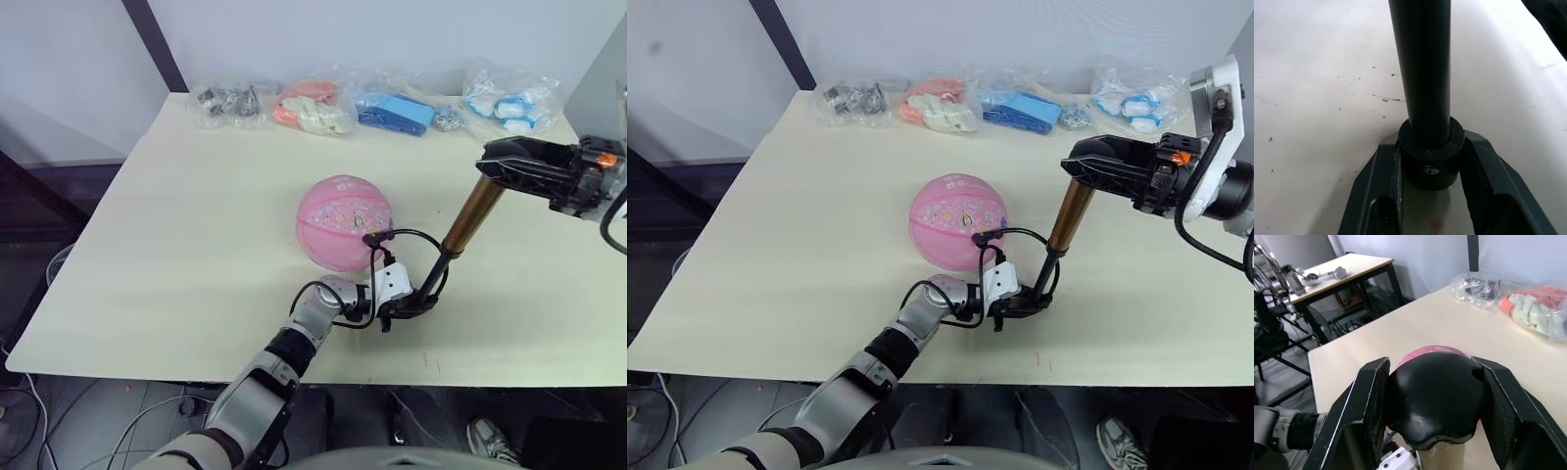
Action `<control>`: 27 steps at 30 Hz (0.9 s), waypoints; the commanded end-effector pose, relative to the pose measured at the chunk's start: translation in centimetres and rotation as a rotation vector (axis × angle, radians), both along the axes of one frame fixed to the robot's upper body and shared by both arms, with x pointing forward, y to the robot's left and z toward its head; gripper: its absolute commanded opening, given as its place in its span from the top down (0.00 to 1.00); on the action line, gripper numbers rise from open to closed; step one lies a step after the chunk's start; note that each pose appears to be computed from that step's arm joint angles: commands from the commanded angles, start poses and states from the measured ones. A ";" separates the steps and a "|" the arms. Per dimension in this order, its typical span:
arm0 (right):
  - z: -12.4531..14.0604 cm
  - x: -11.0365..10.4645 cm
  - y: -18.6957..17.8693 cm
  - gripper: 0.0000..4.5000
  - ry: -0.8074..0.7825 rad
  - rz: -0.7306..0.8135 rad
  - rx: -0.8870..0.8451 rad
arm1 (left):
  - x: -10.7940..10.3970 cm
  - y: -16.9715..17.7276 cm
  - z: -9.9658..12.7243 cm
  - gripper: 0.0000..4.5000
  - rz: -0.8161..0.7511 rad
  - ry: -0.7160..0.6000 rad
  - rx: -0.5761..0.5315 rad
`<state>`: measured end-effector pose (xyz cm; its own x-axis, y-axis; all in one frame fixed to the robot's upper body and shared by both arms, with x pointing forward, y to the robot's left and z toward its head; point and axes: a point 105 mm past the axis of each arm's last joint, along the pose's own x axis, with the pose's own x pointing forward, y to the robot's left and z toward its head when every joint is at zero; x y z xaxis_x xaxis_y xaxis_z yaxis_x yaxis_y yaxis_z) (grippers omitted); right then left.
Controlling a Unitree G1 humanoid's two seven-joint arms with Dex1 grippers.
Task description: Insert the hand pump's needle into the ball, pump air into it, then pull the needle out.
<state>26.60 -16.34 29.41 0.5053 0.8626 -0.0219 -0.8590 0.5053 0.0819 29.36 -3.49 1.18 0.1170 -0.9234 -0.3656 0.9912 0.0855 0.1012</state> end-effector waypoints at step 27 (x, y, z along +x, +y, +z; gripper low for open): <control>-0.4 -5.6 2.4 0.49 -0.022 0.165 0.067 | -2.3 2.2 -5.3 0.76 -0.020 0.092 0.184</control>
